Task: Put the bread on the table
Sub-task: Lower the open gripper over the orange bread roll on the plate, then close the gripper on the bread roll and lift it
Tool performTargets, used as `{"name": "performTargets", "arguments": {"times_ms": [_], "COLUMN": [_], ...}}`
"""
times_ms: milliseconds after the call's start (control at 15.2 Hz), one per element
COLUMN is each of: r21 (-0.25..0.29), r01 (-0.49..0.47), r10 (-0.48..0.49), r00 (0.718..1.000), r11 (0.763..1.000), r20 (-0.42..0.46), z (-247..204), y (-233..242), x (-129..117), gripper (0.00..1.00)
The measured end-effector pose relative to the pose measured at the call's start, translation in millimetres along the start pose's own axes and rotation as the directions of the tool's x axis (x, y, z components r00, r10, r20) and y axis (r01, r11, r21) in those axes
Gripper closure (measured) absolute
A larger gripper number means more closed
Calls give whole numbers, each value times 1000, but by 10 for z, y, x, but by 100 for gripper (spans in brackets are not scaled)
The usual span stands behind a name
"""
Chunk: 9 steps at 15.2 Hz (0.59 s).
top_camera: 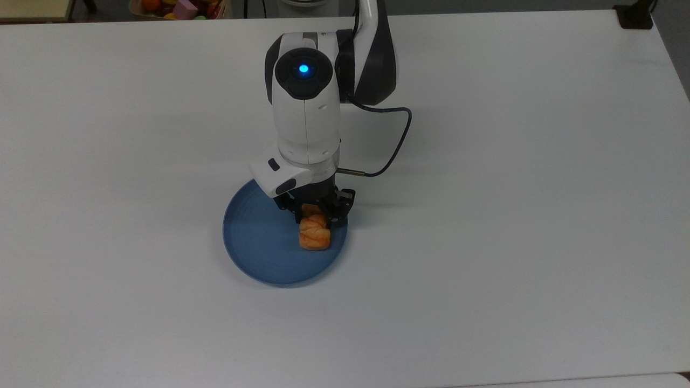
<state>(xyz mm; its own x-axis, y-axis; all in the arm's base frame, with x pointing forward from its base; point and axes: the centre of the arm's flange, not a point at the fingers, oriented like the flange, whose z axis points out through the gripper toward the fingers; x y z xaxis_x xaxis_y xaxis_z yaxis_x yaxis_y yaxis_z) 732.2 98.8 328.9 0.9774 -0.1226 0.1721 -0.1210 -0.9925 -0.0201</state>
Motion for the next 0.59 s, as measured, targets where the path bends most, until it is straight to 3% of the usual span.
{"name": "performTargets", "arguments": {"times_ms": [198, 593], "r21": [-6, -18], "r01": [7, 20], "r10": [-7, -21], "r00": [1000, 998], "r11": [1000, 1000], "r20": [-4, -63], "z": [-9, -329], "y": [-7, 24], "x": [4, 127], "gripper": [71, 87]}}
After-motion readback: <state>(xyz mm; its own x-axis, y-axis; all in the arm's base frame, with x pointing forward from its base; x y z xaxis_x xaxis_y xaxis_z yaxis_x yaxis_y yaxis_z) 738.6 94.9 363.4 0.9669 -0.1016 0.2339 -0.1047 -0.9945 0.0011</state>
